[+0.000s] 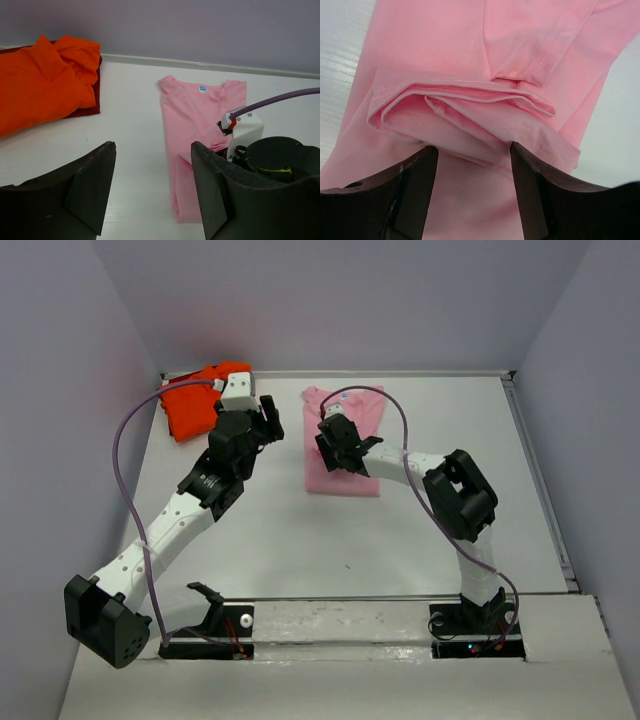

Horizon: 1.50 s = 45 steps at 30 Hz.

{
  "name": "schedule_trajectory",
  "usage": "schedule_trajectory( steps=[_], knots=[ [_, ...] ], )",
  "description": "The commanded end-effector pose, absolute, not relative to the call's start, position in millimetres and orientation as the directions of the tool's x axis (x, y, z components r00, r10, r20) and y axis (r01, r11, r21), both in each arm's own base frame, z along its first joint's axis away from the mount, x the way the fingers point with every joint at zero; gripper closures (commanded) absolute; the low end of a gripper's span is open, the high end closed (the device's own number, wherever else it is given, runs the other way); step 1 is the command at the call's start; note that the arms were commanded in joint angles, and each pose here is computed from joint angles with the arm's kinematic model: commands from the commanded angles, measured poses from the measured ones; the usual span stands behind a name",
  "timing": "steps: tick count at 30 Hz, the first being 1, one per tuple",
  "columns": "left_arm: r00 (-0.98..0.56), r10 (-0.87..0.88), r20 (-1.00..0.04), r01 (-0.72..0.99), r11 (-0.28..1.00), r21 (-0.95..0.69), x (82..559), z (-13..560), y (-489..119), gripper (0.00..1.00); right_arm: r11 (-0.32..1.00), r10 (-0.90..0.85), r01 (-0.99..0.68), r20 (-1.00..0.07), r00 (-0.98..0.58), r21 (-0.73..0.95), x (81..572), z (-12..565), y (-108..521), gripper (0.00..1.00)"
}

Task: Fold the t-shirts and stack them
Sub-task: Fold the rectangle-folded T-shirt at the center of the board.

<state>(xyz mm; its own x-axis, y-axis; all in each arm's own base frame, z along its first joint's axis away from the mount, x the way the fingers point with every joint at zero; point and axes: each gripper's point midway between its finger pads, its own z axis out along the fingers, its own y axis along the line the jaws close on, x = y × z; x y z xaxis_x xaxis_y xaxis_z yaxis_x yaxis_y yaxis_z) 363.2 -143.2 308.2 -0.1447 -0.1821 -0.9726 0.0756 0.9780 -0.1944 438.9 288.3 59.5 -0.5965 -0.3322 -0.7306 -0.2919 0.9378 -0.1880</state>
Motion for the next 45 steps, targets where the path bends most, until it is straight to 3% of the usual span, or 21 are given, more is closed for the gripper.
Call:
schedule_trajectory(
  steps=[1, 24, 35, 40, 45],
  knots=[
    [-0.089, -0.216, -0.972, 0.09, 0.97, -0.224, 364, 327, -142, 0.29, 0.938, -0.336, -0.275, -0.756, -0.561, -0.213, 459, 75, 289, 0.34],
    [-0.115, -0.207, -0.972, 0.137, 0.965, -0.222, 365, 320, -153, 0.29, 0.939, -0.341, -0.218, -0.797, -0.498, -0.266, 536, 100, 268, 0.34],
    [-0.116, -0.199, -0.973, 0.14, 0.967, -0.214, 366, 320, -153, 0.29, 0.93, -0.368, -0.223, -0.763, -0.532, -0.293, 555, 56, 267, 0.34],
    [-0.119, -0.201, -0.972, 0.135, 0.967, -0.216, 367, 320, -150, 0.29, 0.933, -0.358, -0.229, -0.786, -0.504, -0.278, 562, 77, 269, 0.34],
    [-0.131, -0.206, -0.97, 0.137, 0.965, -0.223, 371, 316, -151, 0.28, 0.944, -0.322, -0.217, -0.844, -0.428, -0.25, 553, 152, 264, 0.34]
  ],
)
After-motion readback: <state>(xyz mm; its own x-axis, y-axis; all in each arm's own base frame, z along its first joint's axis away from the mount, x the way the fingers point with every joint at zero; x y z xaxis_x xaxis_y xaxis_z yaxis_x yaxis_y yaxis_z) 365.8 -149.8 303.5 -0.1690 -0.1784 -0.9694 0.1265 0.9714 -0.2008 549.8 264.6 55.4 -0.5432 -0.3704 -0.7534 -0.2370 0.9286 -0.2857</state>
